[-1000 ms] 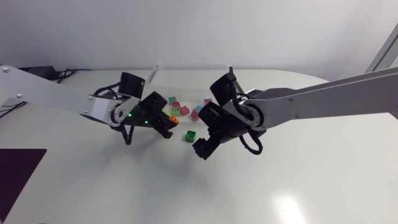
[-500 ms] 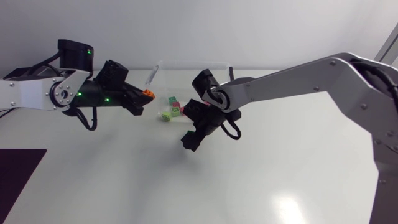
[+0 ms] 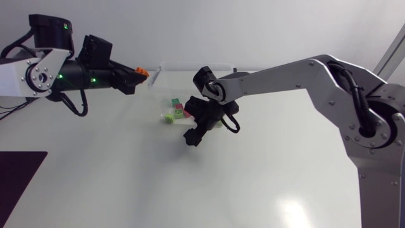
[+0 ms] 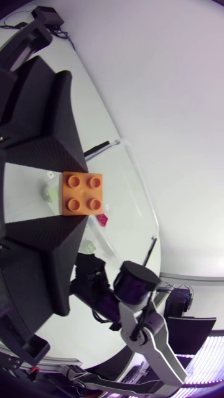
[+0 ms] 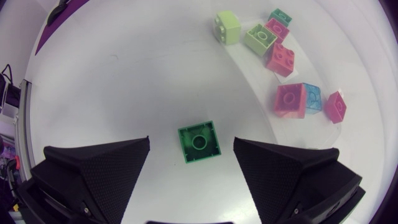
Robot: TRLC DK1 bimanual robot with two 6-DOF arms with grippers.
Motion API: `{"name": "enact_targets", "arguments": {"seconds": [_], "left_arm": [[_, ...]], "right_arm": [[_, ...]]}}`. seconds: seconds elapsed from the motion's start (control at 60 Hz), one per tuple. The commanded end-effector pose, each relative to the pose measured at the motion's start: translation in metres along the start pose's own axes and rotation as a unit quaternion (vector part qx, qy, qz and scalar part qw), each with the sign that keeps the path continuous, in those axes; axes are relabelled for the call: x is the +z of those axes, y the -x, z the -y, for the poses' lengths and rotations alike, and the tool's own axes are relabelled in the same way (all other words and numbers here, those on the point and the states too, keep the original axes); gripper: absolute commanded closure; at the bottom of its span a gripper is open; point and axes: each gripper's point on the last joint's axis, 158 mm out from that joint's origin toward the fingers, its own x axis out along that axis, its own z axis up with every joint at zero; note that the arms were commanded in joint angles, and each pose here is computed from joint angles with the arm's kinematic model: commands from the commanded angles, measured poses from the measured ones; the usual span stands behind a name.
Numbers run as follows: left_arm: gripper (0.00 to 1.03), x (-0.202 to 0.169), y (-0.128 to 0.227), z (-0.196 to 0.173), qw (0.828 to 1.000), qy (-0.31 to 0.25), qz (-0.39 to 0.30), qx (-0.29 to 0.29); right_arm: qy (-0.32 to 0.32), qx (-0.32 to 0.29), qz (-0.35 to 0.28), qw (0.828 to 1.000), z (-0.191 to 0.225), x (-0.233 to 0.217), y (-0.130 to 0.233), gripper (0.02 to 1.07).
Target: Place the duplo bricks in the container
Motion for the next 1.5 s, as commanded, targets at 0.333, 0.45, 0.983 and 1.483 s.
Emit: {"name": "enact_targets", "arguments": {"seconds": [0.333, 0.45, 0.983, 1.483], "left_arm": [[0.82, 0.027, -0.001, 0.005, 1.0, 0.011, 0.023, -0.009], [0.82, 0.026, 0.002, 0.005, 1.0, 0.011, 0.024, -0.007], [0.82, 0.027, 0.012, 0.001, 1.0, 0.009, 0.028, 0.0], [0.82, 0.053, -0.007, 0.01, 0.999, 0.003, 0.04, -0.018]], "right_arm": [[0.008, 0.017, -0.041, 0.999, 0.003, -0.014, -0.014, 0.16], [0.01, 0.019, -0.044, 0.999, 0.002, -0.008, -0.018, 0.26], [-0.002, 0.019, -0.078, 0.997, -0.004, -0.013, -0.021, 0.65], [-0.003, -0.004, -0.026, 1.0, -0.022, -0.002, 0.058, 0.72]]}}
